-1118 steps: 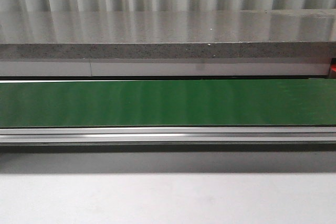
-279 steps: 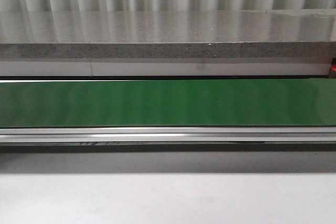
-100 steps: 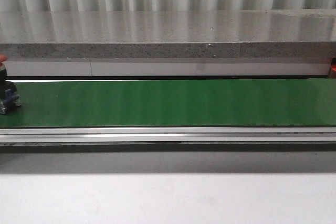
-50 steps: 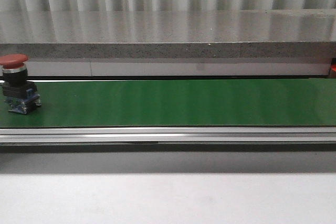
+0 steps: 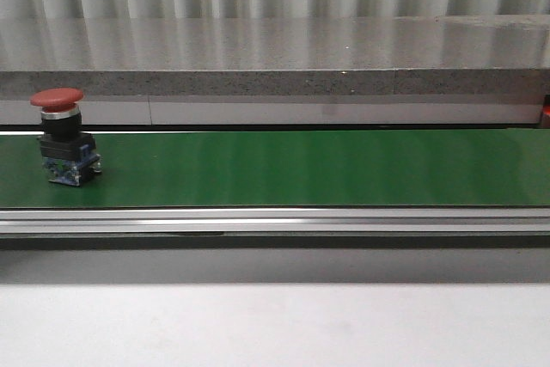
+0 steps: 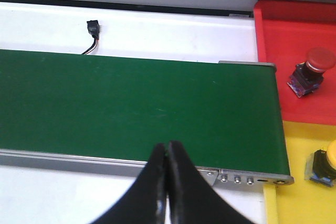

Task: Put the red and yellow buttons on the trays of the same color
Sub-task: 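Grasp a yellow push-button from the table with the left gripper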

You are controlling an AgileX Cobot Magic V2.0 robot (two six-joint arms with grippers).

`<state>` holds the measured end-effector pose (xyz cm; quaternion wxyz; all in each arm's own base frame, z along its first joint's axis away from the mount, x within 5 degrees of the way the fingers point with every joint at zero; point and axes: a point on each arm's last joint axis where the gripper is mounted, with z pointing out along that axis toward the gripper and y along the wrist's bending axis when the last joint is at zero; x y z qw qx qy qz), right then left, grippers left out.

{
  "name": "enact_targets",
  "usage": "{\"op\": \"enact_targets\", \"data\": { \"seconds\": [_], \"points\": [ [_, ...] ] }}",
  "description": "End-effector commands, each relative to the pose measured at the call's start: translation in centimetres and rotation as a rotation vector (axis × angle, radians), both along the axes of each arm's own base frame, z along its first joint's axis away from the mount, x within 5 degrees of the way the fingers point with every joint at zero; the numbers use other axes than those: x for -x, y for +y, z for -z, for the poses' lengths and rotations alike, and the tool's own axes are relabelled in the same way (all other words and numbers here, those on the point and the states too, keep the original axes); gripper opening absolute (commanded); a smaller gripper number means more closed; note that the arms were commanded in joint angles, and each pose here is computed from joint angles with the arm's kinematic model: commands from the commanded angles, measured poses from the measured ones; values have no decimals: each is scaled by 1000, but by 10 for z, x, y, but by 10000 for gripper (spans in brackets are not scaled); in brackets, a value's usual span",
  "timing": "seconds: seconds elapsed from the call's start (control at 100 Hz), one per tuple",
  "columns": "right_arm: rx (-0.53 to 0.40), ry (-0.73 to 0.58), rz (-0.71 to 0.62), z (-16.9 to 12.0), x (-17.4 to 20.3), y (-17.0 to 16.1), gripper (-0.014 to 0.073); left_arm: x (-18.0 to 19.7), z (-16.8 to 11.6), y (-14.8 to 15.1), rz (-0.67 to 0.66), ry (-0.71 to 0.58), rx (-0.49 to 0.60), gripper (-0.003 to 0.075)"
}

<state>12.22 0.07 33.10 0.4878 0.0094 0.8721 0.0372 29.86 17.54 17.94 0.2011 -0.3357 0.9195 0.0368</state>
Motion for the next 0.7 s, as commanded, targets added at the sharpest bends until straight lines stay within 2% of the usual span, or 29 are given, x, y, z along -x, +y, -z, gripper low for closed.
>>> {"op": "enact_targets", "data": {
  "seconds": [0.0, 0.15, 0.3, 0.45, 0.57, 0.69],
  "points": [
    [8, -86, 7, -13, -2, -1, -67, -4, -25, 0, 7, -82, -49, 125],
    [8, -86, 7, -13, -2, -1, -67, 3, -46, -4, 9, -111, -66, -19],
    [8, -86, 7, -13, -2, -1, -67, 11, -82, -20, 38, -194, -112, -20],
    [8, -86, 7, -13, -2, -1, -67, 19, -120, -51, 117, -282, -149, -20],
    [8, -86, 7, -13, -2, -1, -67, 22, -138, -81, 227, -326, -168, -20],
    [8, -86, 7, -13, -2, -1, -67, 19, -142, -111, 338, -330, -158, -20]
  ]
}}
